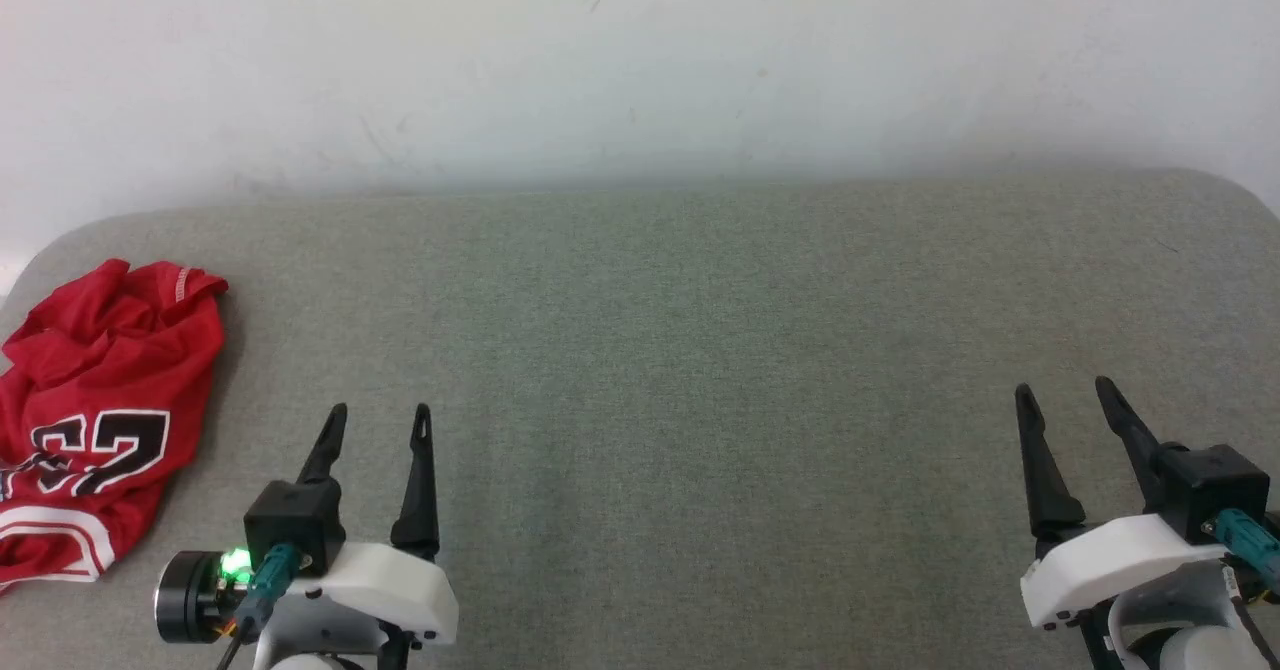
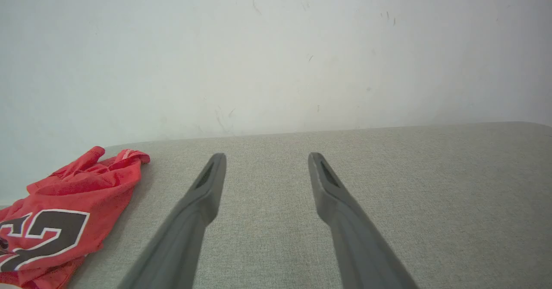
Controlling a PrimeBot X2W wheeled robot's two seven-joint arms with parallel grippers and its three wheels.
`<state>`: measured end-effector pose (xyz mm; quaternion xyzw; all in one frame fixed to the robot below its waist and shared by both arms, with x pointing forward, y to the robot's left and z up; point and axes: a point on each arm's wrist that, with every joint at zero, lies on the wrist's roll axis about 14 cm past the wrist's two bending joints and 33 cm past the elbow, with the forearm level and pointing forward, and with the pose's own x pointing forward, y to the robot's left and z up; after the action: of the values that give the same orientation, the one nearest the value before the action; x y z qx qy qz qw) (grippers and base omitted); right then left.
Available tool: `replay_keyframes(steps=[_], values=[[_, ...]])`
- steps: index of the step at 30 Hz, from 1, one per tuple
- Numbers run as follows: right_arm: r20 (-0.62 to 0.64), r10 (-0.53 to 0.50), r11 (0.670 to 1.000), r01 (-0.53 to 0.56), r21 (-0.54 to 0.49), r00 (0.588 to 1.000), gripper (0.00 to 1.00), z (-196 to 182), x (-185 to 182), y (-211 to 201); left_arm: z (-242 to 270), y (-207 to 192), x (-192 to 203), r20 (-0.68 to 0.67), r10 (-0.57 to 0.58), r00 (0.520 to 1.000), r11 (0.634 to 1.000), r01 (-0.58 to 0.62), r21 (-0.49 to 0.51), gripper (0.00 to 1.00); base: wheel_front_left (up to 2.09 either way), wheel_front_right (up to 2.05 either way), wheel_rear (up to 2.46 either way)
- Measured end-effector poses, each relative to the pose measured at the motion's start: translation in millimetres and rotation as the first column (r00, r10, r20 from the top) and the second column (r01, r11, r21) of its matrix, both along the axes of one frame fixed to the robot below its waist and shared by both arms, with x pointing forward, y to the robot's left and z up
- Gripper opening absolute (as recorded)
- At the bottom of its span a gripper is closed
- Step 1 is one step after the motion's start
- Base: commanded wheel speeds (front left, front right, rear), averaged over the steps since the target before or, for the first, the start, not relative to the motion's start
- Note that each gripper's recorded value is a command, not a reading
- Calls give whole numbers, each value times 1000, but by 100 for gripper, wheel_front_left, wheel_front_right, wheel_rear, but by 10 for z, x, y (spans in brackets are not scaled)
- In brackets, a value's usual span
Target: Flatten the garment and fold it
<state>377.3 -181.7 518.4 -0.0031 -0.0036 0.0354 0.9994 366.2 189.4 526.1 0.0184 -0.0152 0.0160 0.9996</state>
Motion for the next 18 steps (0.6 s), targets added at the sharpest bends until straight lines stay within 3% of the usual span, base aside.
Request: replay_keyframes(steps=[18], values=[[3,82,997,-82,-10,997,100,-61,139,279,27,263,-160,30,82,996,996,-82,-22,100,0,0,0]])
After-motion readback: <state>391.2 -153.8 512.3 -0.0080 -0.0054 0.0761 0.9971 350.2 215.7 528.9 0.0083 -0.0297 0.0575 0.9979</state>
